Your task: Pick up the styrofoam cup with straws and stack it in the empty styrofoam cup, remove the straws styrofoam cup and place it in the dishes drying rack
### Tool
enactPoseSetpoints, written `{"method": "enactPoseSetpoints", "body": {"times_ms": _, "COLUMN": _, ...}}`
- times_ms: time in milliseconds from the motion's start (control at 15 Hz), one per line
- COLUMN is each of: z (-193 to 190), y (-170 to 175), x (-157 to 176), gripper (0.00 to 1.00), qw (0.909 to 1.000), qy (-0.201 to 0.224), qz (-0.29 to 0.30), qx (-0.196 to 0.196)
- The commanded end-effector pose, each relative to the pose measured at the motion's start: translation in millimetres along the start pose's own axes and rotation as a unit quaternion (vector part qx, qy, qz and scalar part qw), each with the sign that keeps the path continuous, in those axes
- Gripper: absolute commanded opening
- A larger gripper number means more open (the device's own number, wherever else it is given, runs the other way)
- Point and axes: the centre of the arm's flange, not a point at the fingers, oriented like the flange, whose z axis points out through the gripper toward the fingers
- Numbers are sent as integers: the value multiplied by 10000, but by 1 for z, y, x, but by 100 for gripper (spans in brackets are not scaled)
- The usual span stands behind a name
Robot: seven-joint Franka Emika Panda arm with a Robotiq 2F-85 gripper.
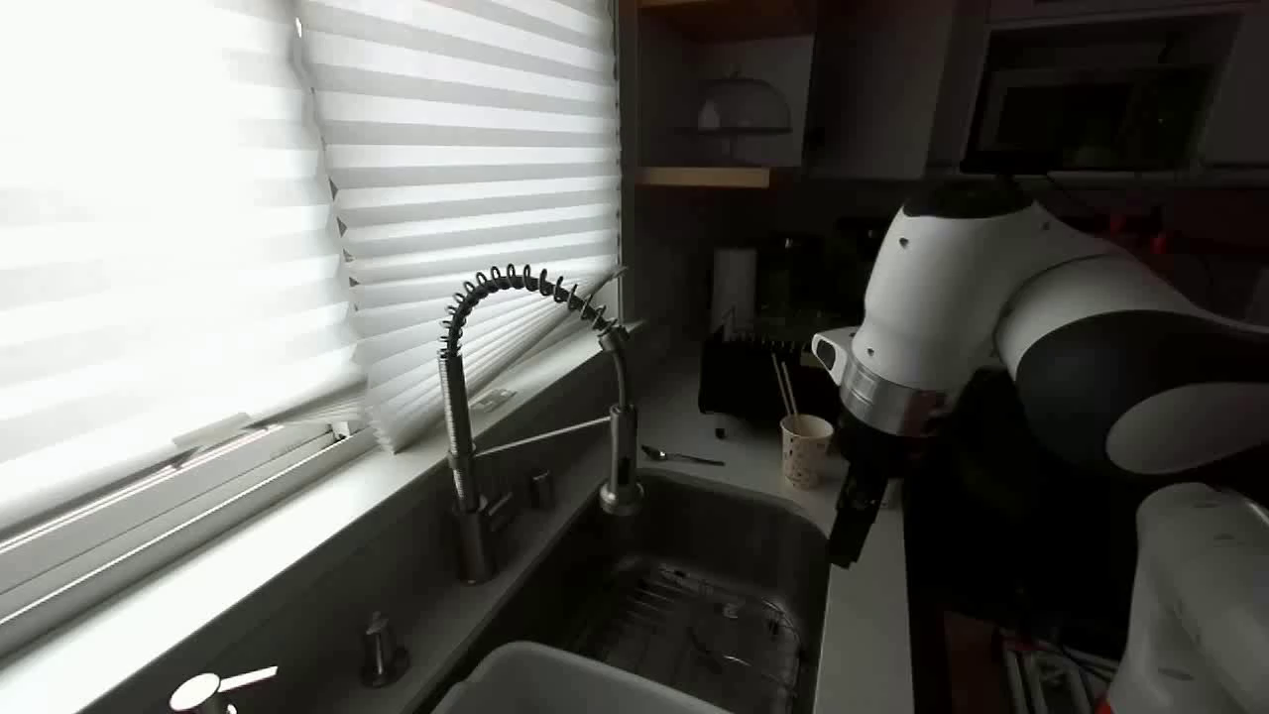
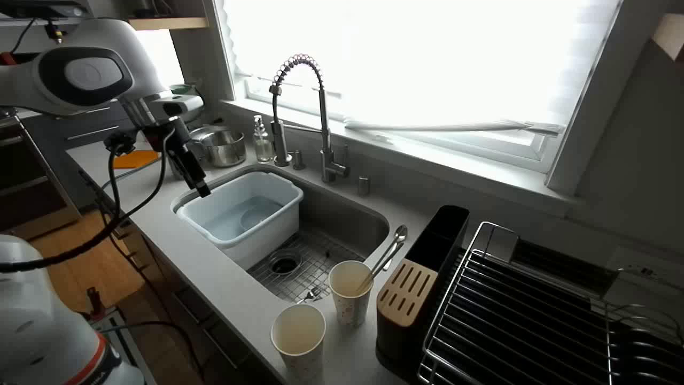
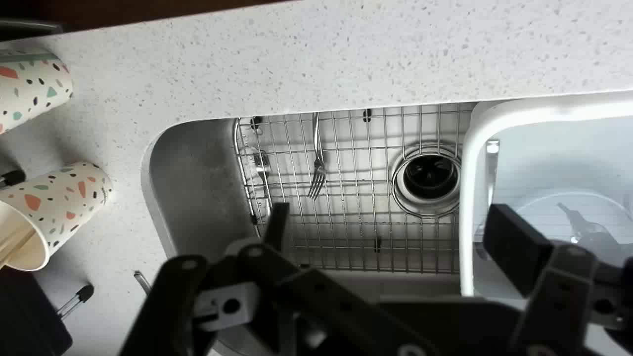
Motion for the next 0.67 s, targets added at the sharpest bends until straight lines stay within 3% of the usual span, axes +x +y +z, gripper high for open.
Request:
{"method": "enactPoseSetpoints", "body": {"times_ms": 0, "z": 0, "y": 0, "x": 0, "gripper": 100, "qw": 10000, "qy": 0, "qz": 0, "qx": 0}}
{"method": "enactPoseSetpoints", "body": {"times_ms": 400, "z": 0, "y": 0, "x": 0, "gripper": 100, "qw": 10000, "qy": 0, "qz": 0, "qx": 5}}
{"method": "enactPoseSetpoints", "body": {"times_ms": 600, "z": 15, "y": 36, "x": 7, "gripper": 100, "qw": 9986, "qy": -120, "qz": 457, "qx": -241}}
